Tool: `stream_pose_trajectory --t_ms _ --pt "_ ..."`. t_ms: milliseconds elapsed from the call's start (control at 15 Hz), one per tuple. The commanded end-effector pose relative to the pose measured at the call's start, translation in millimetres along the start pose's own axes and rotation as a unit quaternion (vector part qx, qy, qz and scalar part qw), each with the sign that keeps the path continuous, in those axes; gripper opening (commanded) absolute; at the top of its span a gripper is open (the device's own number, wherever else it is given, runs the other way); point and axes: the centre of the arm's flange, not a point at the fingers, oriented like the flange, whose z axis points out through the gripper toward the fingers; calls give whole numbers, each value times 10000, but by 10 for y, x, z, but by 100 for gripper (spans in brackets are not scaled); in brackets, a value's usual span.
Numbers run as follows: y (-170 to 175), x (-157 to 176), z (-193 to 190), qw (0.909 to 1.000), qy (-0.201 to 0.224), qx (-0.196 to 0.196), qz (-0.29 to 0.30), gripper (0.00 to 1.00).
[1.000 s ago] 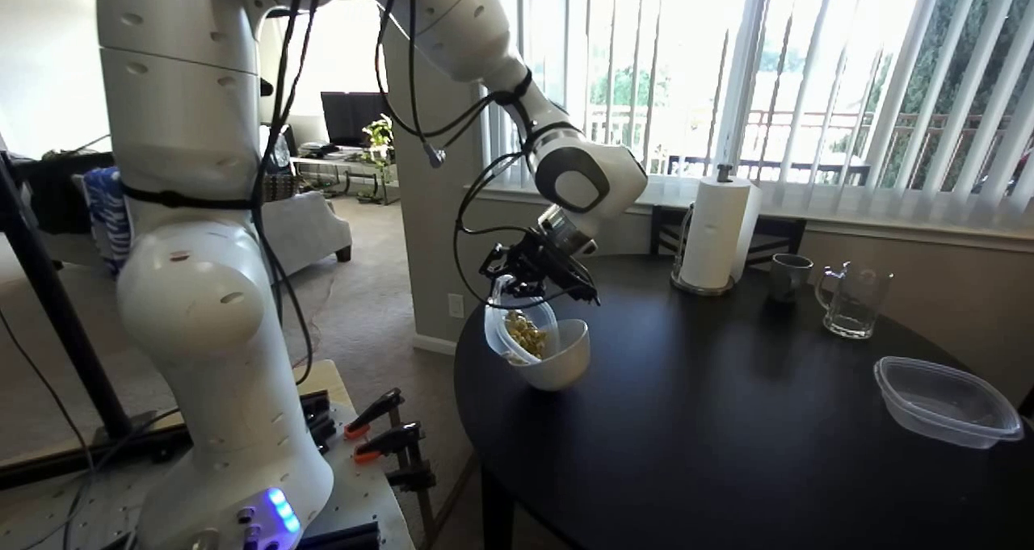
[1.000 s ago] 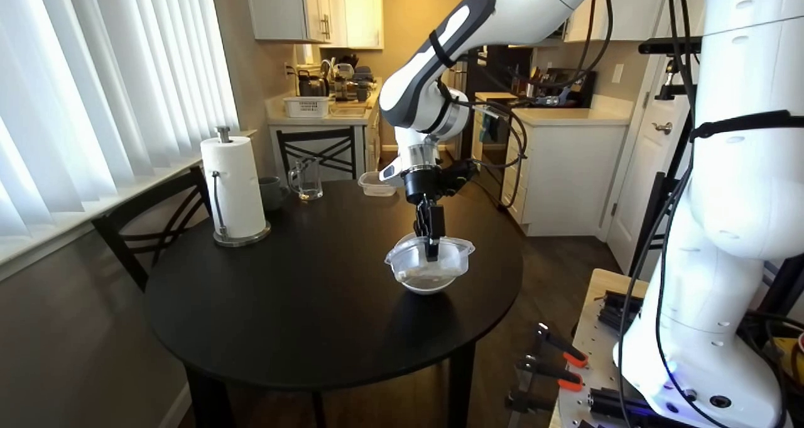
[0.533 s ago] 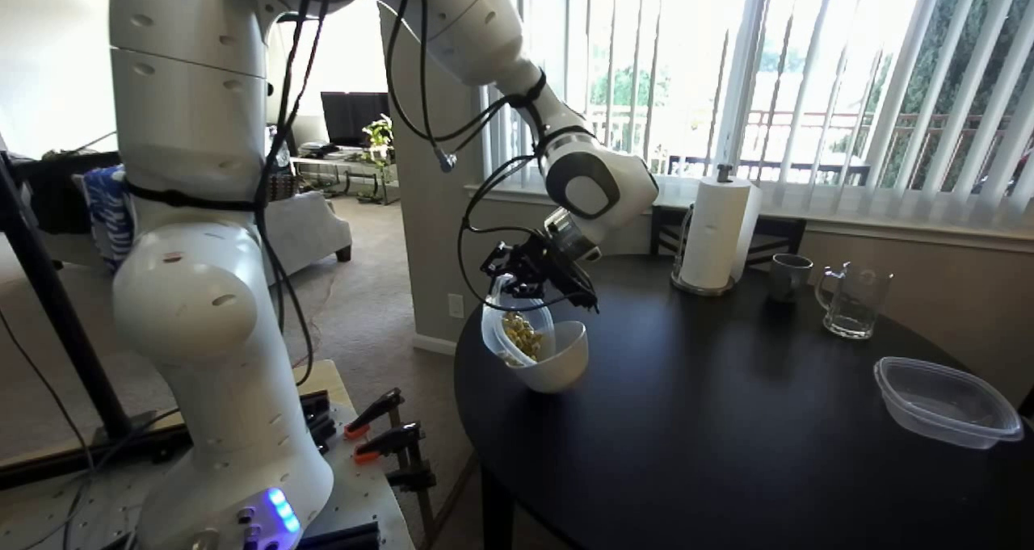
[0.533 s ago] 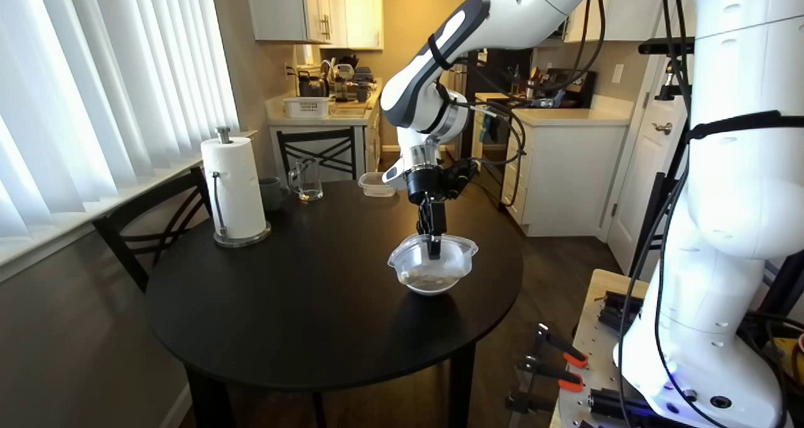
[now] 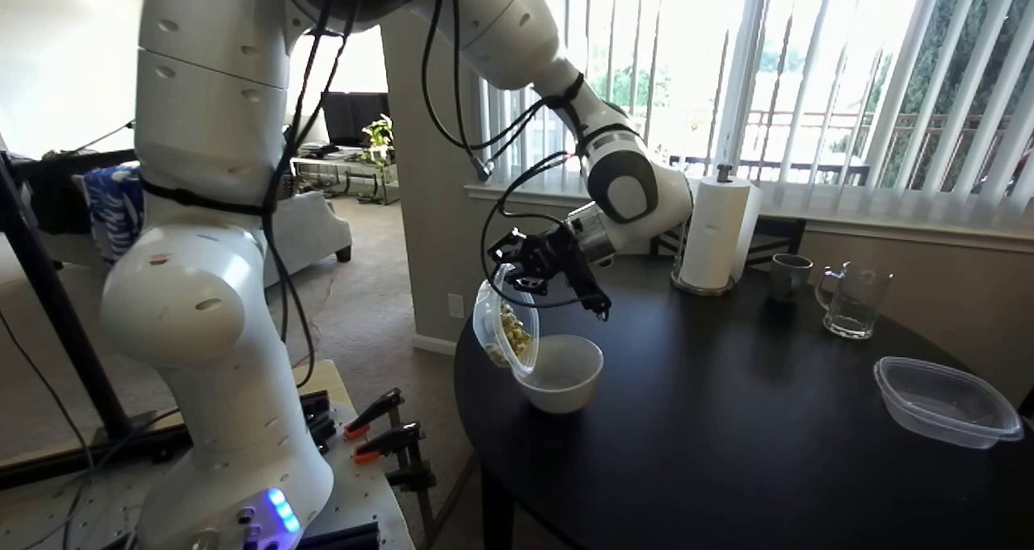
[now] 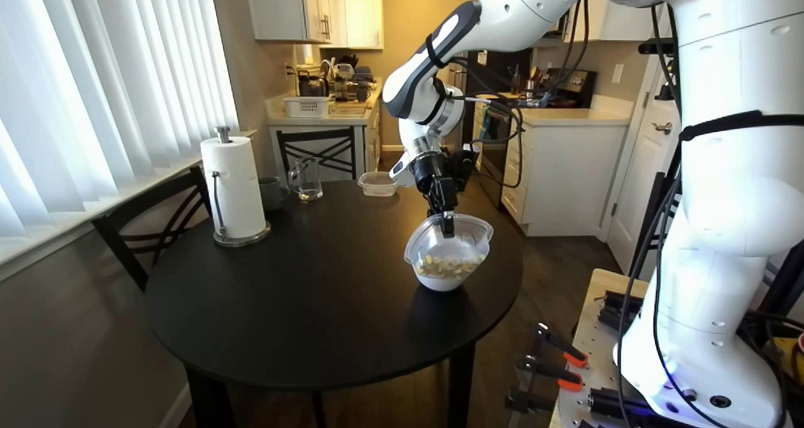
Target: Pour the candy from the clear bowl into the white bowl.
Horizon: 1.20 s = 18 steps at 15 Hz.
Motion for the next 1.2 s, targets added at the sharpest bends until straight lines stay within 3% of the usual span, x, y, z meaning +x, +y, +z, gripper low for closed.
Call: stream_pose_trajectory --t_ms 0,600,1133 --pt "275 110 -176 9982 -202 556 13 3" --pt "865 185 -464 9814 -465 1863 72 3" --pt "1227 74 -706 9636 -444 2636 21 3"
